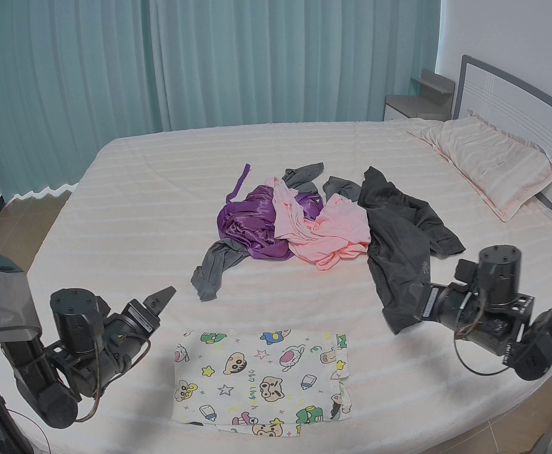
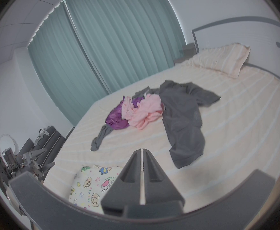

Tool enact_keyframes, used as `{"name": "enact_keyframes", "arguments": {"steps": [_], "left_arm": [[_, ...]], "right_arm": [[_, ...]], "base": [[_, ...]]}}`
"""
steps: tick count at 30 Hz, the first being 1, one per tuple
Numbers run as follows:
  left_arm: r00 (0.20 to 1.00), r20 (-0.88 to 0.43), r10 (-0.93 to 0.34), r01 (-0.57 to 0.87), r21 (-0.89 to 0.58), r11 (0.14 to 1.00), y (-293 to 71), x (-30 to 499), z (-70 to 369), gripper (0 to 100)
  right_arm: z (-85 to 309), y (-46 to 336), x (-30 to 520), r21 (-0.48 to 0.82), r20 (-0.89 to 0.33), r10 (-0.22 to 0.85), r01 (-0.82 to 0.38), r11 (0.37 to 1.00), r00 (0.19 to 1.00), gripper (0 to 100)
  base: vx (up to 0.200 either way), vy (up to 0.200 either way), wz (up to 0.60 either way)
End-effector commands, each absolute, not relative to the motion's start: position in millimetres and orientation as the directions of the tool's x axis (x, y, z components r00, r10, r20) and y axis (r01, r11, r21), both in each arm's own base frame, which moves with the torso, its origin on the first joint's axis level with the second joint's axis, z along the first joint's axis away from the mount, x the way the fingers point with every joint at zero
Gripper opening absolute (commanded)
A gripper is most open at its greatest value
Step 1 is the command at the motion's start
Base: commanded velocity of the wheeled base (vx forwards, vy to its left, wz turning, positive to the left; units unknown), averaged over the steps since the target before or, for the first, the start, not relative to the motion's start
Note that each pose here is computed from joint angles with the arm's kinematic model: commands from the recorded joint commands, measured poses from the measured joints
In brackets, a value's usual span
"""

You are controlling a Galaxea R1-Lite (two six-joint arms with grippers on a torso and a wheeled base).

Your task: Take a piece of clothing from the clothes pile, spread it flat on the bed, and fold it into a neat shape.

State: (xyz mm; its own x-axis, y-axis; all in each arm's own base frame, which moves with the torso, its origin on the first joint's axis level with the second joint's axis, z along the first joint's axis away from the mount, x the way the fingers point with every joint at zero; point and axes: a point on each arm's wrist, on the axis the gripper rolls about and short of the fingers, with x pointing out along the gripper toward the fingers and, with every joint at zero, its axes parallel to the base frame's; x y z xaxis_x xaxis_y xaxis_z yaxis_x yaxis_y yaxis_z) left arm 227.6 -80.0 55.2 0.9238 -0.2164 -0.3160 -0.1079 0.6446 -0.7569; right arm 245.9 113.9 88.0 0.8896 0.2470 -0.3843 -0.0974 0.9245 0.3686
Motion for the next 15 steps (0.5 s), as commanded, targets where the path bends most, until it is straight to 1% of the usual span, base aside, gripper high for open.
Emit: {"name": "enact_keyframes", "arguments": {"steps": [1,3,6,10,12,15], "left_arm": [[0.996,0.024,-0.089,0.082,-0.667,0.741,-43,168,131,100],[0.996,0.089,-0.028,0.078,-0.63,0.773,-38,157,143,100],[0.984,0.169,0.055,0.056,-0.587,0.808,-32,140,158,100],[0.973,0.202,0.109,0.017,-0.534,0.845,-26,123,166,100],[0.966,0.223,0.13,0.003,-0.515,0.857,-22,109,170,100],[0.967,0.212,0.138,-0.012,-0.507,0.862,-17,95,170,100]], "right_arm": [[144,52,122,0.307,-0.095,0.247,-0.208,0.929,0.964,0],[144,43,103,0.258,-0.06,0.239,-0.216,0.942,0.969,0],[143,28,78,0.198,-0.024,0.19,-0.182,0.963,0.981,0],[142,16,56,0.19,0.003,0.141,-0.139,0.972,0.99,0],[134,8,42,0.188,0.003,0.098,-0.097,0.977,0.995,0],[123,2,23,0.186,0.0,0.058,-0.057,0.981,0.998,0]], "base": [[0.0,0.0,0.0],[0.0,0.0,0.0],[0.0,0.0,0.0],[0.0,0.0,0.0],[0.0,0.0,0.0],[0.0,0.0,0.0]]}}
